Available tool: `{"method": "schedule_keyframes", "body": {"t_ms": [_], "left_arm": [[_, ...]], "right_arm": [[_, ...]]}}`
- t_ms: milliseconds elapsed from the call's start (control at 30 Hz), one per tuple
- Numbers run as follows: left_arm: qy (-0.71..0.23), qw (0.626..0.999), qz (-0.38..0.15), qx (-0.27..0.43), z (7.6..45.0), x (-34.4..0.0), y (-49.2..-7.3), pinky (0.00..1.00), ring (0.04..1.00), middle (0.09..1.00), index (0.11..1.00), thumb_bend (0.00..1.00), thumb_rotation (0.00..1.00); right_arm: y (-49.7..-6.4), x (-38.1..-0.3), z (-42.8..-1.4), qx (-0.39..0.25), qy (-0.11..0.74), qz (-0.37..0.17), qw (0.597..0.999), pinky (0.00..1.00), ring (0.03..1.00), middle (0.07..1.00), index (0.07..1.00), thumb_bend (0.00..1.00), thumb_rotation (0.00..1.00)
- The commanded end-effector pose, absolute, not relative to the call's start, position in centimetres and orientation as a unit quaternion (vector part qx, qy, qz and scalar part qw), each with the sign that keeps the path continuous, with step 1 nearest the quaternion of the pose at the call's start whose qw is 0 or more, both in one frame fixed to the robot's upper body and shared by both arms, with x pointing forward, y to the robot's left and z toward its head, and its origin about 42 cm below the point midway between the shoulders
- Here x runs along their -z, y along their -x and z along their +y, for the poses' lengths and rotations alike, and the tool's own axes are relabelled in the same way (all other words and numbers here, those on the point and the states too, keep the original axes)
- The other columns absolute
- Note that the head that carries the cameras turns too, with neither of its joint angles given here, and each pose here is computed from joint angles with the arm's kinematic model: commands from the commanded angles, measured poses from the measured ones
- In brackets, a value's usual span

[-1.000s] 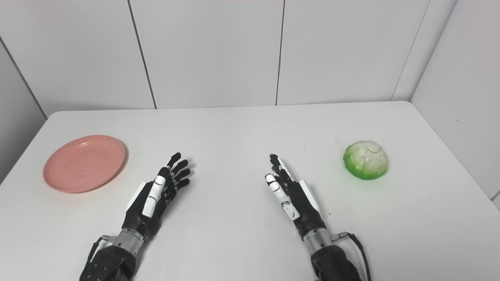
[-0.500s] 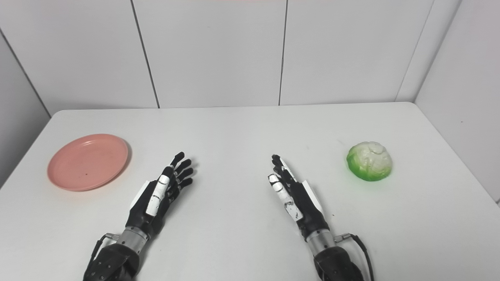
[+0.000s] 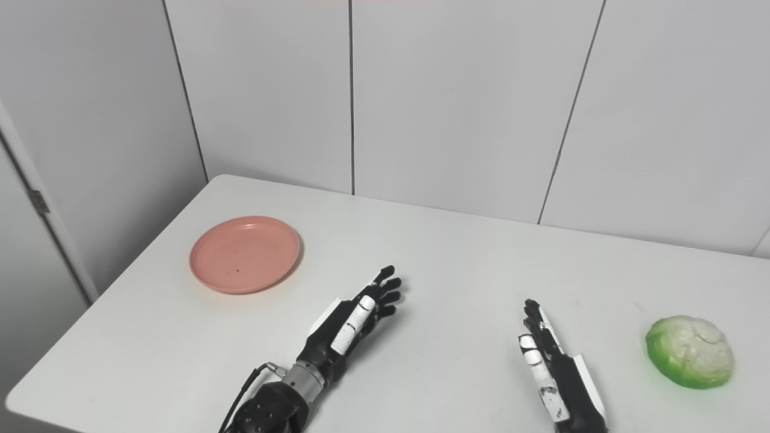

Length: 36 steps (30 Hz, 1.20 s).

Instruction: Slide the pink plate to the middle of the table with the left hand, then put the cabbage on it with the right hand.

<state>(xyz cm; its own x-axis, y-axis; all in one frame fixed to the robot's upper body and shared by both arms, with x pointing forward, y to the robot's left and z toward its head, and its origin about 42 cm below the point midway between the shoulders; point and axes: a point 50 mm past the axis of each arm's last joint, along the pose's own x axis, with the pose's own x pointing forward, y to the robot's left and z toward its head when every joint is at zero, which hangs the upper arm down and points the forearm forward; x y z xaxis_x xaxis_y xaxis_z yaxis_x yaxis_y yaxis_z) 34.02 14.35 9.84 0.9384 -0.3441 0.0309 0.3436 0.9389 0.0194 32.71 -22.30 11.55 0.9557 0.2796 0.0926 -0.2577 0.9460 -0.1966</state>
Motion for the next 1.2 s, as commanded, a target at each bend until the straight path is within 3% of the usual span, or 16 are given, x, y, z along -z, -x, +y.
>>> {"method": "schedule_keyframes", "body": {"t_ms": [0,700,1167], "left_arm": [[0.007,0.985,0.030,0.171,13.8,-6.2,-31.9,0.93,0.951,0.964,0.959,0.60,1.00],[0.025,0.986,0.033,0.164,14.5,-7.7,-32.1,0.95,0.966,0.982,0.978,0.59,0.99],[0.038,0.987,-0.034,0.150,15.6,-13.9,-34.3,0.96,0.976,0.982,0.978,0.65,0.96]], "right_arm": [[-31.7,-9.6,-23.7,-0.131,0.098,-0.045,0.986,1.00,0.987,0.986,0.981,0.26,1.00],[-31.4,-10.1,-23.0,-0.131,0.100,-0.051,0.985,0.99,0.976,0.981,0.976,0.23,1.00],[-31.3,-10.4,-22.9,-0.134,0.102,-0.053,0.984,0.98,0.978,0.982,0.982,0.26,1.00]]}}
